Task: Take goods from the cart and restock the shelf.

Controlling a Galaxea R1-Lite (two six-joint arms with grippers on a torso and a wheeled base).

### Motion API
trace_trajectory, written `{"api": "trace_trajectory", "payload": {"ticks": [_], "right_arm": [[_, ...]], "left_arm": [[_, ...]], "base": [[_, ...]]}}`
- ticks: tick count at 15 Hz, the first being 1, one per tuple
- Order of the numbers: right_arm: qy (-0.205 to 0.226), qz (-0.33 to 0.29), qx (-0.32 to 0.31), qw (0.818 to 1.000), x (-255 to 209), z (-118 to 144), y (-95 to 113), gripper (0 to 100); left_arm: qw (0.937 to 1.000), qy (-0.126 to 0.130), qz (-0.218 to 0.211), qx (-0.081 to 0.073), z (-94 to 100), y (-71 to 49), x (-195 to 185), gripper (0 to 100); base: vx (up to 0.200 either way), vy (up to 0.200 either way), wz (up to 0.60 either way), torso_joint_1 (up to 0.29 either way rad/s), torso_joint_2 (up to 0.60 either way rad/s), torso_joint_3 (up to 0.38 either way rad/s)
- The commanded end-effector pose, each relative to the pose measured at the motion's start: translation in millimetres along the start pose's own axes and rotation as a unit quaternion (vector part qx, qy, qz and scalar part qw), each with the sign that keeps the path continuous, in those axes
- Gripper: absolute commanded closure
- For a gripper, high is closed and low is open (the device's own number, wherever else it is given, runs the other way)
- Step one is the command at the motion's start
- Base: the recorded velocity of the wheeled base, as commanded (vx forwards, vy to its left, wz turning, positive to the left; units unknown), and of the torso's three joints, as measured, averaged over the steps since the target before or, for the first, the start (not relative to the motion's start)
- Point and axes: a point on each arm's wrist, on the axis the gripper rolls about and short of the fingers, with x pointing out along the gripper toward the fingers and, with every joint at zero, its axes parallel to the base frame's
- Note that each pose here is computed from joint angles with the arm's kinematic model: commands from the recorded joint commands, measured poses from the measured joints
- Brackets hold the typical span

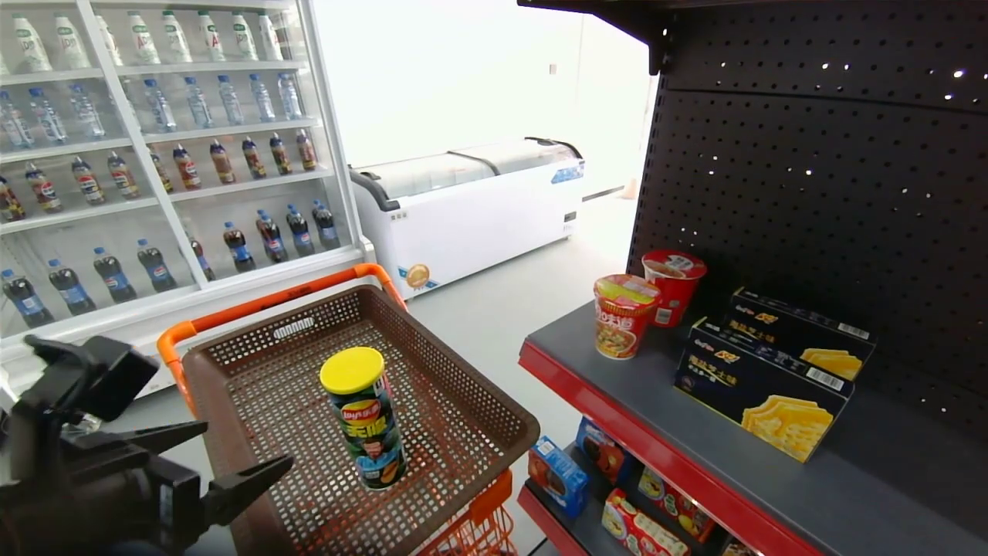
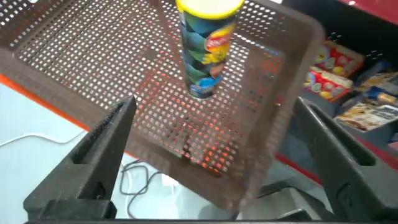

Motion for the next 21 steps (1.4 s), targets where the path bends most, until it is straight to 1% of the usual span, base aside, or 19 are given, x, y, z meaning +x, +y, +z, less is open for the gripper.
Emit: {"api": "trace_trajectory", "payload": {"ticks": [1,2,3,5,7,8,9,11,13,14,16,18,19,21], "right_arm": [[0.001,0.000,0.000,1.000,0.1,0.0,0.0,0],[0.001,0.000,0.000,1.000,0.1,0.0,0.0,0],[0.001,0.000,0.000,1.000,0.1,0.0,0.0,0],[0.001,0.000,0.000,1.000,0.1,0.0,0.0,0],[0.001,0.000,0.000,1.000,0.1,0.0,0.0,0],[0.001,0.000,0.000,1.000,0.1,0.0,0.0,0],[0.001,0.000,0.000,1.000,0.1,0.0,0.0,0],[0.001,0.000,0.000,1.000,0.1,0.0,0.0,0],[0.001,0.000,0.000,1.000,0.1,0.0,0.0,0],[0.001,0.000,0.000,1.000,0.1,0.0,0.0,0],[0.001,0.000,0.000,1.000,0.1,0.0,0.0,0],[0.001,0.000,0.000,1.000,0.1,0.0,0.0,0],[0.001,0.000,0.000,1.000,0.1,0.0,0.0,0],[0.001,0.000,0.000,1.000,0.1,0.0,0.0,0]], "left_arm": [[0.9981,0.062,0.004,-0.005,10.2,18.2,58.2,0],[0.9978,0.065,0.004,-0.005,10.0,18.7,61.4,0],[0.9971,0.076,0.002,-0.009,8.9,20.3,71.4,0],[0.9971,0.074,-0.014,-0.013,7.1,20.9,80.1,0],[0.9961,0.084,-0.020,-0.015,3.6,21.1,87.9,0],[0.9970,0.073,-0.019,-0.013,4.1,21.2,89.9,0],[0.9975,0.067,-0.019,-0.013,1.0,21.4,92.4,0],[0.9979,0.061,-0.018,-0.014,-7.8,22.1,96.5,0],[0.9983,0.051,-0.024,-0.013,-18.8,18.3,101.1,0],[0.9987,0.042,-0.025,-0.013,-20.3,18.1,105.0,0],[0.9993,0.015,-0.031,-0.015,-18.6,15.7,113.9,0],[0.9993,0.009,-0.030,-0.019,-20.8,15.6,122.0,0],[0.9993,0.013,-0.030,-0.019,-23.7,15.8,123.4,0],[0.9993,0.011,-0.032,-0.018,-29.9,14.9,127.1,0]], "base": [[0.000,0.000,0.00,0.000,0.00,0.000],[0.000,0.000,0.00,0.000,0.00,0.000],[0.000,0.000,0.00,0.000,0.00,0.000],[0.000,0.000,0.00,0.000,0.00,0.000],[0.000,0.000,0.00,0.000,0.00,0.000],[0.000,0.000,0.00,0.000,0.00,0.000],[0.000,0.000,0.00,0.000,0.00,0.000],[0.000,0.000,0.00,0.000,0.00,0.000],[0.000,0.000,0.00,0.000,0.00,0.000],[0.000,0.000,0.00,0.000,0.00,0.000],[0.000,0.000,0.00,0.000,0.00,0.000],[0.000,0.000,0.00,0.000,0.00,0.000],[0.000,0.000,0.00,0.000,0.00,0.000],[0.000,0.000,0.00,0.000,0.00,0.000]]}}
